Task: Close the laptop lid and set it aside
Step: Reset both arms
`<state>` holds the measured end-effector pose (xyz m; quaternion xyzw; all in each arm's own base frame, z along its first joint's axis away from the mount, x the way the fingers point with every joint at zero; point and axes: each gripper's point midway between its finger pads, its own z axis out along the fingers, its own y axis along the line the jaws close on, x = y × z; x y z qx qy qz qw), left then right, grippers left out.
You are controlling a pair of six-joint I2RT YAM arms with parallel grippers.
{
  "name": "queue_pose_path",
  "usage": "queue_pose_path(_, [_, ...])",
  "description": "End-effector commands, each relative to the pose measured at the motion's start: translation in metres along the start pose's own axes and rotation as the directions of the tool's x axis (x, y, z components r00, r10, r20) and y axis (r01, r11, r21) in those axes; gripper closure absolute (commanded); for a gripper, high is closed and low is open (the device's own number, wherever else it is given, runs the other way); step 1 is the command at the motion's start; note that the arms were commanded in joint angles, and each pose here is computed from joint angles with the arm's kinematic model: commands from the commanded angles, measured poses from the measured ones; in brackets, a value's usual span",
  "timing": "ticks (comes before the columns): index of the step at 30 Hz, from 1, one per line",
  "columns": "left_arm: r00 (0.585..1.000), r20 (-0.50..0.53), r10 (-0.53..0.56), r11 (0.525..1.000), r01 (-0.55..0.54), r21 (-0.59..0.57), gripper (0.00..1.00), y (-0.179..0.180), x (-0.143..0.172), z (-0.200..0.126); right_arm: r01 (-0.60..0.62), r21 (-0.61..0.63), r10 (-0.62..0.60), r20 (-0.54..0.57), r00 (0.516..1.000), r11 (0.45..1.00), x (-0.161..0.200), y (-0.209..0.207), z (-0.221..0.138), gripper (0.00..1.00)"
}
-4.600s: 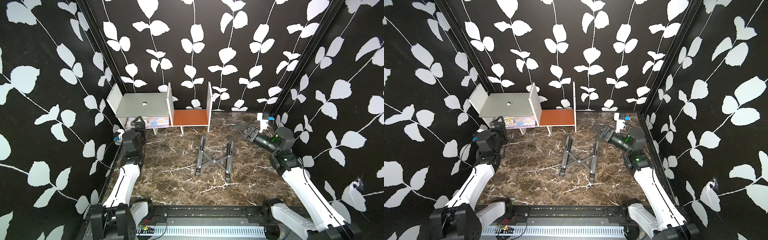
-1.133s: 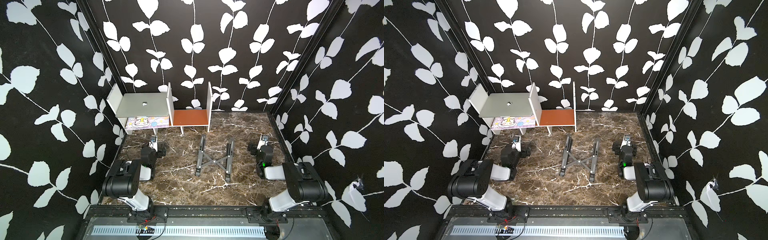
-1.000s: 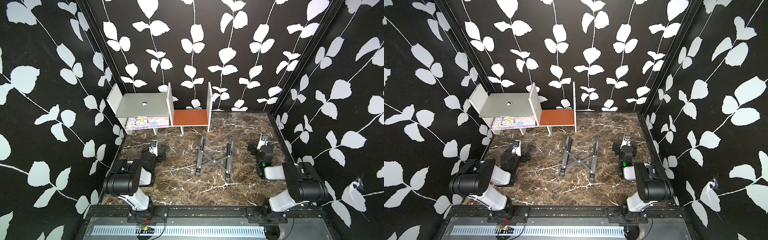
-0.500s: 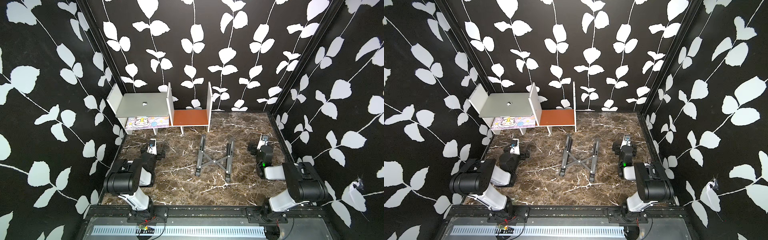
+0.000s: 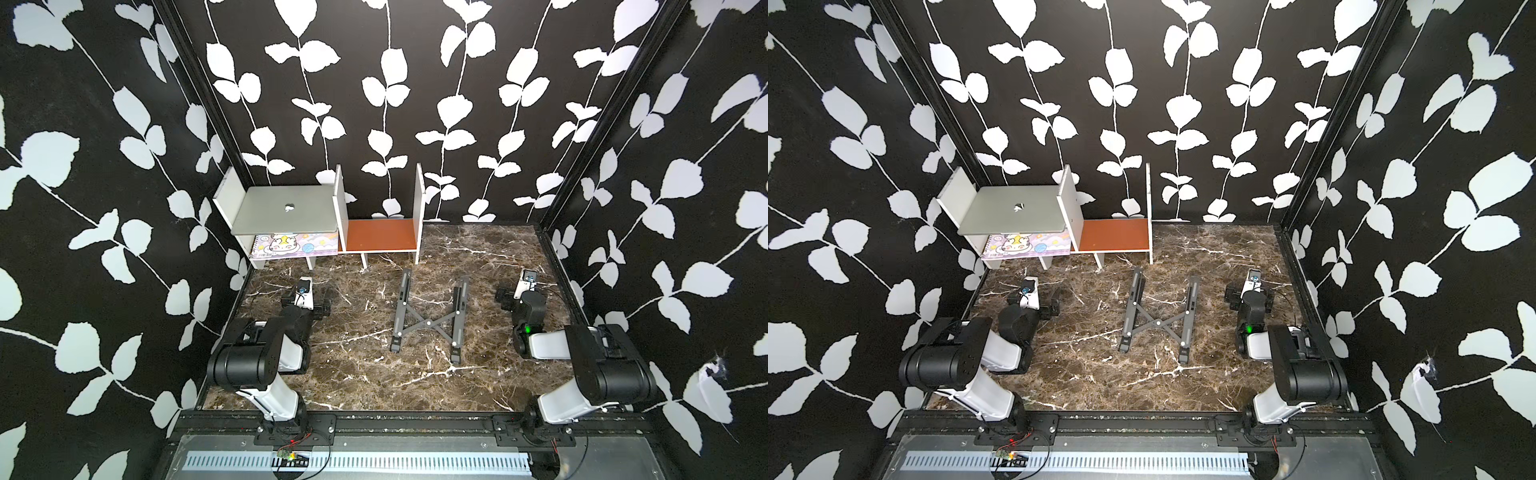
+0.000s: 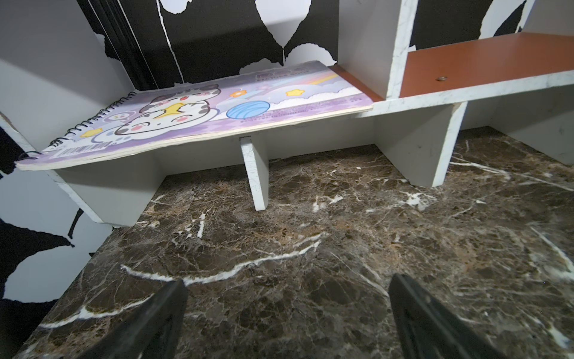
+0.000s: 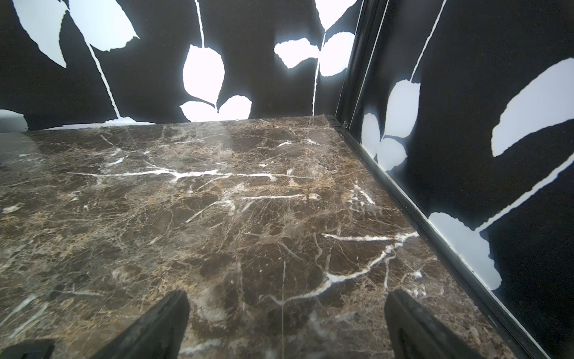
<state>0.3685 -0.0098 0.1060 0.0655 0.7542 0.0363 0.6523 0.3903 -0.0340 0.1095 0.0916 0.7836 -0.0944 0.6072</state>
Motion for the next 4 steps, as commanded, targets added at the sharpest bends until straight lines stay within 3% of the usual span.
queue_pose_path(1, [1.0,0.029,0.006,1.0,-0.006,0.011,0.01,-0.0017,-0.0068,-0.0001,-0.011,-0.01,0.011,0.047,0.999,1.0,-0.0125,0.0026,0.0004,0.0])
queue_pose_path(4, [1.0,0.025,-0.006,1.0,0.006,-0.022,0.01,0.0039,-0.0061,-0.0009,-0.01,-0.01,0.011,0.047,0.999,1.0,-0.0126,0.0025,0.0003,0.0])
